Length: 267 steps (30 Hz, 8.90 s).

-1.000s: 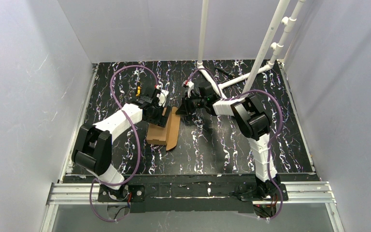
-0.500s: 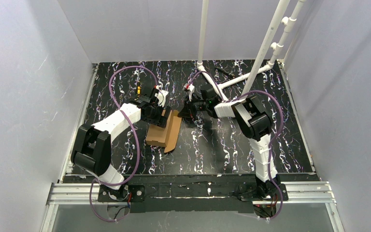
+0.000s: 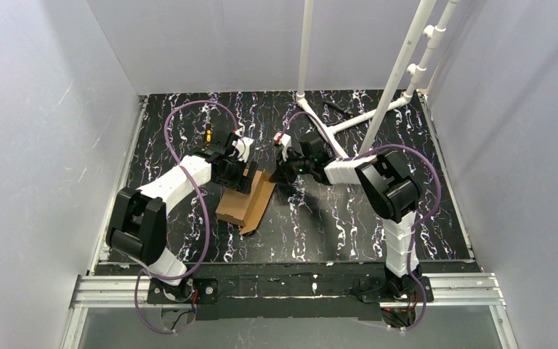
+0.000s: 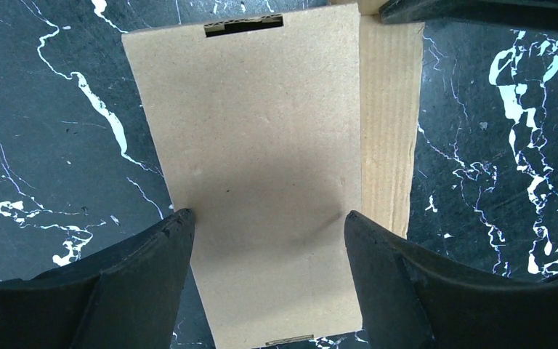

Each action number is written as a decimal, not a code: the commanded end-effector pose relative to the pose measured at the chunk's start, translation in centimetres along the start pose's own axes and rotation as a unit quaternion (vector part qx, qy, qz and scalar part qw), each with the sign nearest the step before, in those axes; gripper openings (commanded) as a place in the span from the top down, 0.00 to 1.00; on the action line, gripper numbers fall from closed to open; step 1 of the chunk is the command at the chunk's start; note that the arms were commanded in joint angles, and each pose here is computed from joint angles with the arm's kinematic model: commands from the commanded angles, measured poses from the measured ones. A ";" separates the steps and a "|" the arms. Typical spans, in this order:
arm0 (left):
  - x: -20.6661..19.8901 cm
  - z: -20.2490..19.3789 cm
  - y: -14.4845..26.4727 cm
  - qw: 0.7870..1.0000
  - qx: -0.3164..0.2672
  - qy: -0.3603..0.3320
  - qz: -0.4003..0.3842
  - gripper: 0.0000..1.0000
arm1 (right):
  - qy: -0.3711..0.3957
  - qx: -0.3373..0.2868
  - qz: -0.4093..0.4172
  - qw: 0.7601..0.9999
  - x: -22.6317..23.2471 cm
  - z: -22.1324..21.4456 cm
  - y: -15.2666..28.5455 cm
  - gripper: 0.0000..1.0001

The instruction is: Fold the paper box

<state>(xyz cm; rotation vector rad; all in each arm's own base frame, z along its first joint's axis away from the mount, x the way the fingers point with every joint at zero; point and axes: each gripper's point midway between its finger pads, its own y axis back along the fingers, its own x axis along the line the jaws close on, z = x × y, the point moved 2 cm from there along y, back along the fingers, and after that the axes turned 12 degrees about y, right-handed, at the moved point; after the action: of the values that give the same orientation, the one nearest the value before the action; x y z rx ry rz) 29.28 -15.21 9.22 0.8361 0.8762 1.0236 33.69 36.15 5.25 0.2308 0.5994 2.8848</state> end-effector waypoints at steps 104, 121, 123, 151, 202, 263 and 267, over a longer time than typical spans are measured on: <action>-0.7 -3.4 -0.5 0.996 0.080 -0.003 -0.037 0.27 | 0.046 -0.040 0.004 0.998 4.2 -0.2 0.5 0.90; -0.9 -3.4 -0.4 0.996 0.081 -0.004 -0.045 0.27 | 0.093 0.022 -0.006 0.995 4.9 1.0 -0.5 0.99; -1.0 -3.4 -0.3 0.996 0.081 -0.005 -0.047 0.27 | 0.096 0.034 -0.007 0.995 4.7 1.1 -0.5 0.99; -2.3 -3.3 -0.5 0.993 0.077 0.005 -0.087 0.27 | 0.032 0.094 0.038 0.994 4.5 3.4 -1.7 0.99; -1.5 1.7 5.2 0.985 -0.053 0.128 -0.100 0.24 | 0.087 0.028 0.063 0.994 3.0 8.6 4.4 0.55; 0.7 -5.8 3.5 0.899 -0.135 0.388 -0.155 0.26 | 0.282 0.055 0.177 0.941 10.4 4.0 7.5 0.63; 0.3 -5.6 3.7 0.900 -0.144 0.372 -0.176 0.20 | 0.381 0.013 0.287 0.879 13.4 1.2 8.5 0.29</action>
<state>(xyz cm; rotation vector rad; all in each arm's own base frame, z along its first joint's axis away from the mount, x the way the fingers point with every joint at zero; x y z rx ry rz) 22.90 -13.01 9.52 -0.0097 1.4607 1.1405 24.70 32.59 11.79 -0.5133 0.9695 3.1821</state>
